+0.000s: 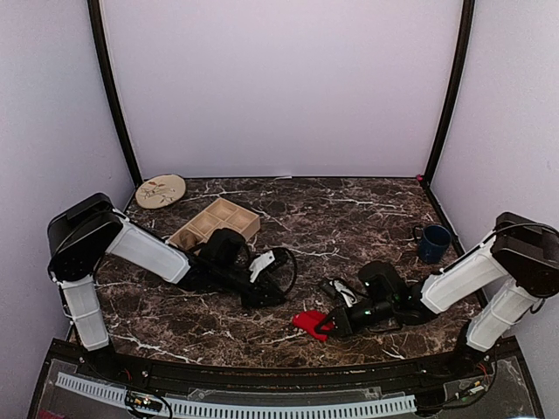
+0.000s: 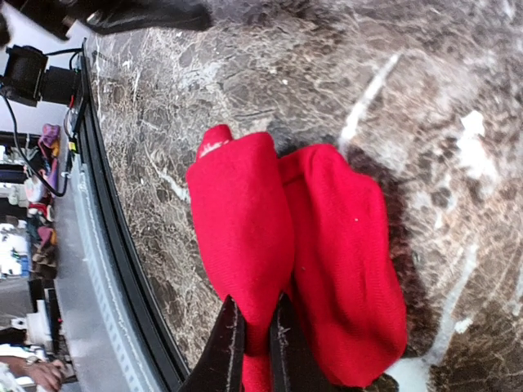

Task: Roll the socks
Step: Roll the sock at the center of the board, then pick up the sock from the center of the board.

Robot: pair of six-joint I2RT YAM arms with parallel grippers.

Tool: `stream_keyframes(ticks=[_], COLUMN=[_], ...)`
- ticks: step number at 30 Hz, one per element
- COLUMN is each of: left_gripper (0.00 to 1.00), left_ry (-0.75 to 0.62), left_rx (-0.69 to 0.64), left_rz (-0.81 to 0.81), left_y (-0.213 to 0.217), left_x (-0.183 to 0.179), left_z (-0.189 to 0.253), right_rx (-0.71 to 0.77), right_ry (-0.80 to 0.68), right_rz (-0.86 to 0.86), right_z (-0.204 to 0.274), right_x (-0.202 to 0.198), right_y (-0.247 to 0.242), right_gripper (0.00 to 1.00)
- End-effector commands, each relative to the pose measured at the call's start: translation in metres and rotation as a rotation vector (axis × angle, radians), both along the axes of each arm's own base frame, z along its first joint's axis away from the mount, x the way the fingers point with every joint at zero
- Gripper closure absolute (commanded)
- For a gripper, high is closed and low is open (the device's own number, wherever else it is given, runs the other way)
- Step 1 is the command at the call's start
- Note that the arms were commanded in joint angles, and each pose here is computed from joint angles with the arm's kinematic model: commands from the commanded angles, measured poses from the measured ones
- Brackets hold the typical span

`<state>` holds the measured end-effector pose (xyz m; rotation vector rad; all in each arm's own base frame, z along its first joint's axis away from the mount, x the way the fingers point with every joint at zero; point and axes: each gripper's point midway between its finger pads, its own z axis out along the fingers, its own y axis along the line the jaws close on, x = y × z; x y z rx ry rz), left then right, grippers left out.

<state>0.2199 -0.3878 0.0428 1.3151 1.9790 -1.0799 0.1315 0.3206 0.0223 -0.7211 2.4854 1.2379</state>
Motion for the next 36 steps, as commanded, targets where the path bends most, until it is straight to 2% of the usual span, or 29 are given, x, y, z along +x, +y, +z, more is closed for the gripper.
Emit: stream_keyframes(ticks=[1,15,23,28,36], left_gripper=[0.71,0.66,0.65,0.64,0.63], left_ry=[-0.291,-0.534,-0.595,-0.651,-0.668], left_rx=[-0.075,-0.011,0.023,0.052,0.076], left_rz=[-0.095,-0.321,-0.428,-0.470,-0.552], left_y=[-0.025,-0.048,-0.057,-0.062,-0.062], left_x=[-0.007,-0.054,-0.076,-0.083,-0.092], left_z=[0.033,0.026,0.016,0.007,-0.002], right_rx=[-0.022,0.061,0.090,0.096,0.119], right_ry=[0.178,0.392,0.500,0.523,0.564], right_rz=[-0.053,-0.110,-0.127,-0.128,-0.150], right_z=[-0.015,-0.004,-0.011,-0.010,-0.009], right_x=[-0.009,-0.011,-0.019,-0.019,-0.018], right_y=[-0.017,-0.020,-0.021,-0.020,-0.022], right_gripper=[1.00,1.00,1.00,1.00,1.00])
